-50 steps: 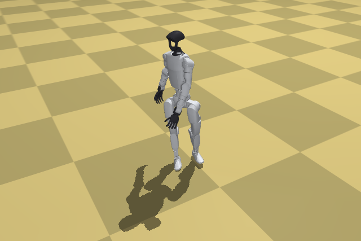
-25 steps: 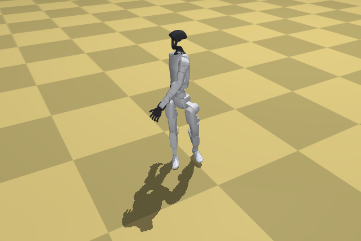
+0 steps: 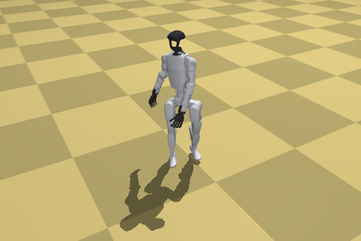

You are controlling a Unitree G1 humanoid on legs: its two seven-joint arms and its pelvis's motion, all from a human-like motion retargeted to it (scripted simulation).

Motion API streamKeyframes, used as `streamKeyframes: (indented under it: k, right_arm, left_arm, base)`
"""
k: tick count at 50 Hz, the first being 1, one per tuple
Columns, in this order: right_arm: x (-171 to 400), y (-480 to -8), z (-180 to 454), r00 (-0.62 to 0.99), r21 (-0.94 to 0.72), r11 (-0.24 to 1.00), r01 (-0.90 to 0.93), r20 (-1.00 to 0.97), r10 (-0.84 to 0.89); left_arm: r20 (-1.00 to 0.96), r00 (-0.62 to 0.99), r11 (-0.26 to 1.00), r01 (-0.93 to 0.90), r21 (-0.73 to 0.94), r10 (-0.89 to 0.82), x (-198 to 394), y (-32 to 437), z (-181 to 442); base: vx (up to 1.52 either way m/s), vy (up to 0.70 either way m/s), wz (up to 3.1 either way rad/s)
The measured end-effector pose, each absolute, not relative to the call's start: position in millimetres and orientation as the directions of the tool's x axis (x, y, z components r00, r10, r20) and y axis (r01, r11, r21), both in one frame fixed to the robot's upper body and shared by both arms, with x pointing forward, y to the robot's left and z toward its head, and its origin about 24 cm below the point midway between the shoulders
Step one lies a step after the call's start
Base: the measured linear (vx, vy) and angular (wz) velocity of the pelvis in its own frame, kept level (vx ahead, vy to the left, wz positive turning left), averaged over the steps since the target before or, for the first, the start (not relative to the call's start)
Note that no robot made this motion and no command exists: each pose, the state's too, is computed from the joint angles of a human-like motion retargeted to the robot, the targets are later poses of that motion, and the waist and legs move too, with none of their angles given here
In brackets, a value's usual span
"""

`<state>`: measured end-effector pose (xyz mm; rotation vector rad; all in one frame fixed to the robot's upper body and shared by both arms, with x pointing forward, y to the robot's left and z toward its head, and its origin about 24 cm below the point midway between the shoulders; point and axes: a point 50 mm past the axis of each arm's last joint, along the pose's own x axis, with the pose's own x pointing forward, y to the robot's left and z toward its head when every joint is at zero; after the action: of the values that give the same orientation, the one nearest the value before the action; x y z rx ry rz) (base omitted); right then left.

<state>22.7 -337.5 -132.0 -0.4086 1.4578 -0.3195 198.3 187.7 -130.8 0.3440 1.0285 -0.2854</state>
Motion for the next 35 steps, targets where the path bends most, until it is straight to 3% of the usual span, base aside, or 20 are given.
streamKeyframes:
  k: [7,17,27,35]
  right_arm:
    - [29,-318,-143,0.045,-0.418,0.889,-0.185,-0.908,-0.417]
    - [81,-319,-135,0.202,-0.506,0.794,-0.336,-0.862,-0.465]
    - [162,-318,-110,0.412,-0.607,0.761,-0.23,-0.769,-0.488]
    - [220,-284,-89,0.646,-0.547,0.822,-0.159,-0.687,-0.332]
  left_arm:
    - [-0.851,0.524,0.931,0.324,0.167,-0.03,194,196,-129]
    - [-0.87,0.47,0.945,0.192,0.266,0.149,156,237,-139]
    - [-0.902,0.17,0.899,-0.267,0.346,0.398,60,292,-151]
    - [-0.925,-0.056,0.845,-0.389,0.367,0.376,-29,292,-154]
  base:
    - [0.06,0.06,1.31]
    - [0.09,0.06,1.46]
    - [0.22,0.12,0.63]
    - [0.4,0.19,0.15]
